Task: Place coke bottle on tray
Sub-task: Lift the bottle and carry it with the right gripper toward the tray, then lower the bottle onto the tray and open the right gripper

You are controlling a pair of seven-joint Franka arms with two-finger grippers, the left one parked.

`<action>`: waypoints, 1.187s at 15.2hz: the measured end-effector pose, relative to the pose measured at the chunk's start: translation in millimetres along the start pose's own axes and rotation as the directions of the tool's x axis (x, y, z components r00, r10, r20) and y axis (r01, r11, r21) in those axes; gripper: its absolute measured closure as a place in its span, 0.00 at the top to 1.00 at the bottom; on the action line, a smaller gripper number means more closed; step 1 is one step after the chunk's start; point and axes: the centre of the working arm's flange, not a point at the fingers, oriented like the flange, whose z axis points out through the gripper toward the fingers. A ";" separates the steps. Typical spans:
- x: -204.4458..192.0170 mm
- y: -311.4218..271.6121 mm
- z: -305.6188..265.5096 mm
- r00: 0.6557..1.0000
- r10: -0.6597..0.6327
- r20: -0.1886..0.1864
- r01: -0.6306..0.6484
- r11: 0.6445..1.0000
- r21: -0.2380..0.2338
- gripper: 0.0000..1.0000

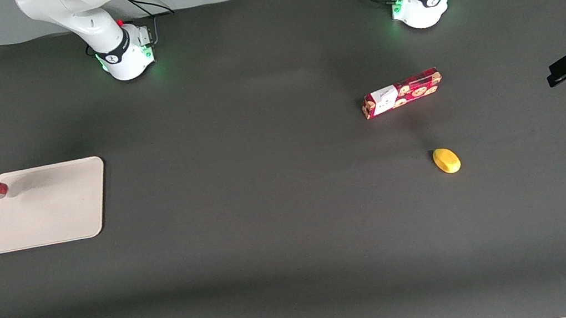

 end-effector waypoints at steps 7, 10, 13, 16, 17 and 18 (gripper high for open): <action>2.4 3.3 17.1 1.000 0.004 -0.021 -0.004 1.000 0.022 0.32; 2.9 3.5 19.5 1.000 0.013 -0.028 -0.012 1.000 0.028 0.33; 1.0 4.9 18.7 0.999 0.016 -0.029 -0.016 1.000 0.026 0.58; 0.7 5.1 18.5 0.999 0.016 -0.029 -0.015 1.000 0.026 0.85; 1.3 5.3 17.8 0.999 0.015 -0.030 -0.014 1.000 0.024 0.94; 2.6 5.8 15.9 0.999 0.013 -0.032 -0.013 1.000 0.021 0.97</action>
